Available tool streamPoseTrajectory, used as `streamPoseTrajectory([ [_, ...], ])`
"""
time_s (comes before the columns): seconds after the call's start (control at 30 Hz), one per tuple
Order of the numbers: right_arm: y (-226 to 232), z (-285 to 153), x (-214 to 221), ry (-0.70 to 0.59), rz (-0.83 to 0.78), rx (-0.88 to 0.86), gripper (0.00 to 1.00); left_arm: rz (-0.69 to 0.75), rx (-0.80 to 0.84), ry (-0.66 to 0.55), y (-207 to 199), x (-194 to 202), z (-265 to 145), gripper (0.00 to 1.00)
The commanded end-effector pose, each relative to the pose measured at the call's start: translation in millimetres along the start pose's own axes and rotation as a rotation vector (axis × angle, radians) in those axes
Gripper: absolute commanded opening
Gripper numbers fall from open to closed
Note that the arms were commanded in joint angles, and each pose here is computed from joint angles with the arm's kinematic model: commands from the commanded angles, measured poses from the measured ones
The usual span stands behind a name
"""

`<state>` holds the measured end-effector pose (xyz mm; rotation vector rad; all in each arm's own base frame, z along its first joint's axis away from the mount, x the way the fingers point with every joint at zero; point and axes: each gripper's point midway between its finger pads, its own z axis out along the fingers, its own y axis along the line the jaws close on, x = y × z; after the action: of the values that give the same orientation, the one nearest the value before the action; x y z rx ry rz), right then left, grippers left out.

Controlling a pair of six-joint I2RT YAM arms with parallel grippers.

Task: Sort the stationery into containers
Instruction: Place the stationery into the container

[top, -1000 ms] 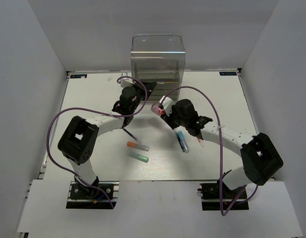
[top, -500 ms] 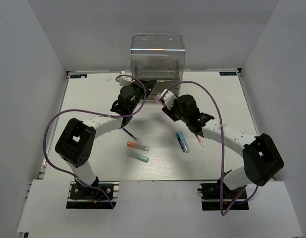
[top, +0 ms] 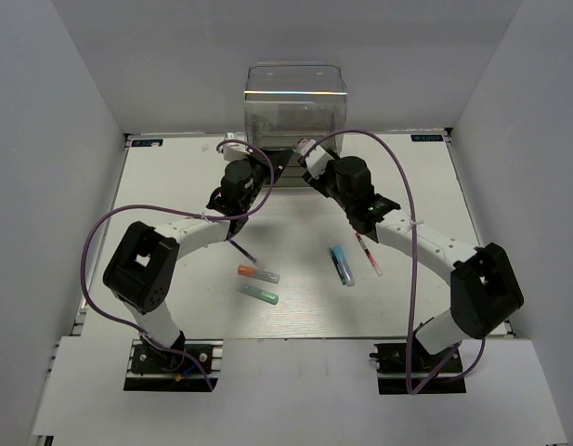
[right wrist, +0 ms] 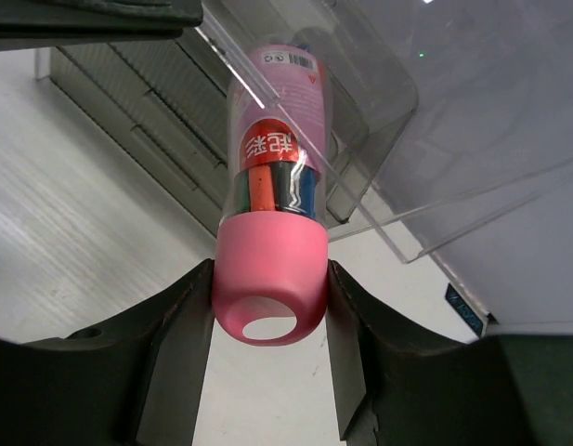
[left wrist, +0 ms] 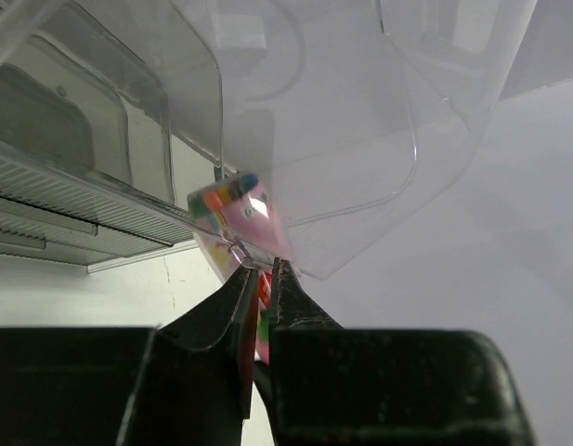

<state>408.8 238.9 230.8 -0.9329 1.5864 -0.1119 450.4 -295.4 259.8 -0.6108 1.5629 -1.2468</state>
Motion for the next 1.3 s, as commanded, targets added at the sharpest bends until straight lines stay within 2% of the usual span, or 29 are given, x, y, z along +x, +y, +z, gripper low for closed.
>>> streamPoseTrajectory([
  [0.0, -36.2, 12.5, -34.7, -0.092, -0.051, 0.131, 0.00, 0.016, 0.115, -0.062, -53.1, -26.1, -5.1, 0.04],
  [0.53, -53.0, 40.2, -26.2, -0.069, -0.265, 0.277, 0.00, 0.017, 0.107, -0.058, -49.2, -25.2, -10.6, 0.04],
  [0.97, -54.4, 40.7, -29.1, -0.112, -0.633, 0.375, 0.00, 0.018, 0.099, -0.055, -45.0, -23.5, -11.3, 0.04],
  [1.27, -37.0, 52.1, -20.7, -0.097, -0.865, 0.288, 0.00, 0.017, 0.107, -0.058, -49.3, -25.5, -13.0, 0.04],
])
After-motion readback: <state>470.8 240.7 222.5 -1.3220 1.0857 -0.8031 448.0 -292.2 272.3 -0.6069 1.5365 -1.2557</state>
